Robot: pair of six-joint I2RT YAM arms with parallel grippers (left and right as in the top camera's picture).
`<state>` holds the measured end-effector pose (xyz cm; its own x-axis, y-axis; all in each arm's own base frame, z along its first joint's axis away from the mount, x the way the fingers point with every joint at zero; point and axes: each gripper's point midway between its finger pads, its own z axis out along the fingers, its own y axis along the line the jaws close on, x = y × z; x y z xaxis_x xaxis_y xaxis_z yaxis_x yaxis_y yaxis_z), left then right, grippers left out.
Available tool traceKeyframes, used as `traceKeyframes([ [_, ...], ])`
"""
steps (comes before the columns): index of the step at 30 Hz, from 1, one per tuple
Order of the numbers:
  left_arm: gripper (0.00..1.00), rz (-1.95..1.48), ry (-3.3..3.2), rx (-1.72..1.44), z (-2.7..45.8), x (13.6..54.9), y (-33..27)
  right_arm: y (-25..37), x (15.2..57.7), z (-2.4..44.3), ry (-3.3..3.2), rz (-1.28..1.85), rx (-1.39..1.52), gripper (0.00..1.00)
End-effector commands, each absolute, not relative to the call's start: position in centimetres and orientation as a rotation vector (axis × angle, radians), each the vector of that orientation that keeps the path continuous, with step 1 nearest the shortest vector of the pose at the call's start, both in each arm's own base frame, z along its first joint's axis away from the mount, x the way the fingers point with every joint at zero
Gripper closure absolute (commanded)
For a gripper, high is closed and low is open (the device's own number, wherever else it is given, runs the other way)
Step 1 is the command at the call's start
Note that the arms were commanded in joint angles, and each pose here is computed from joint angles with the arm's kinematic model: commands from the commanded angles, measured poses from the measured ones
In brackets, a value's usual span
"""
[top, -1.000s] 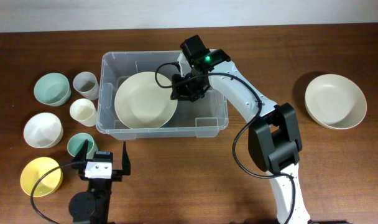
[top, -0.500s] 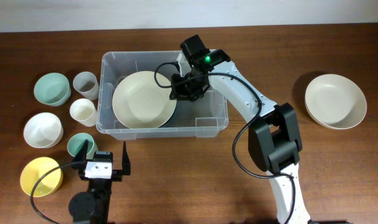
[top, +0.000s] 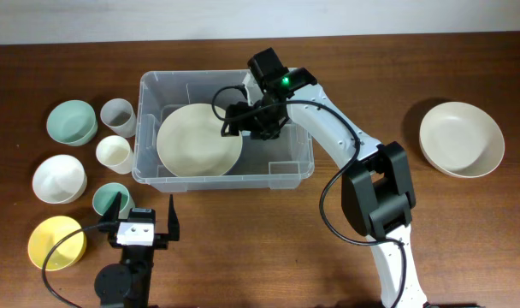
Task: Pack container
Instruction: 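Lower the cream bowl onto the blue plate, release, withdraw right gripper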
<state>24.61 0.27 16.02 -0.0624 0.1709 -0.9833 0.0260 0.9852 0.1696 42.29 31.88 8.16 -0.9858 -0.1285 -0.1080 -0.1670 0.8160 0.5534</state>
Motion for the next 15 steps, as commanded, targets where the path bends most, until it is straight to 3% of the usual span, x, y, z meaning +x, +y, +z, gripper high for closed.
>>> traceKeyframes([
  [1, 0.0, 0.136, 1.634, 0.154, 15.9, 24.6, 0.5, 30.4, 43.9, 10.6, 2.854, 0.705, -0.286, 0.18],
  [5, 0.0, 0.136, 1.634, 0.154, 15.9, 24.6, 0.5, 27.7, 45.8, 16.1, 2.741, 0.464, -0.266, 0.17],
  [7, 0.0, 0.136, 1.634, 0.154, 15.9, 24.6, 0.5, 24.6, 47.2, 21.3, 2.628, 0.266, -0.201, 0.14],
  [8, 0.0, 0.136, 1.634, 0.154, 15.9, 24.6, 0.5, 21.4, 47.8, 27.0, 2.505, 0.146, -0.113, 0.11],
  [10, 0.0, 0.136, 1.634, 0.154, 15.9, 24.6, 0.5, 18.3, 47.7, 31.9, 2.407, 0.11, -0.002, 0.0],
  [12, 0.0, 0.136, 1.634, 0.154, 15.9, 24.6, 0.5, 13.8, 46.9, 37.1, 2.294, 0.085, 0.155, 0.01],
  [15, 0.0, 0.136, 1.634, 0.154, 15.9, 24.6, 0.5, 6.7, 44.8, 41.1, 2.192, 0.049, 0.441, 0.01],
])
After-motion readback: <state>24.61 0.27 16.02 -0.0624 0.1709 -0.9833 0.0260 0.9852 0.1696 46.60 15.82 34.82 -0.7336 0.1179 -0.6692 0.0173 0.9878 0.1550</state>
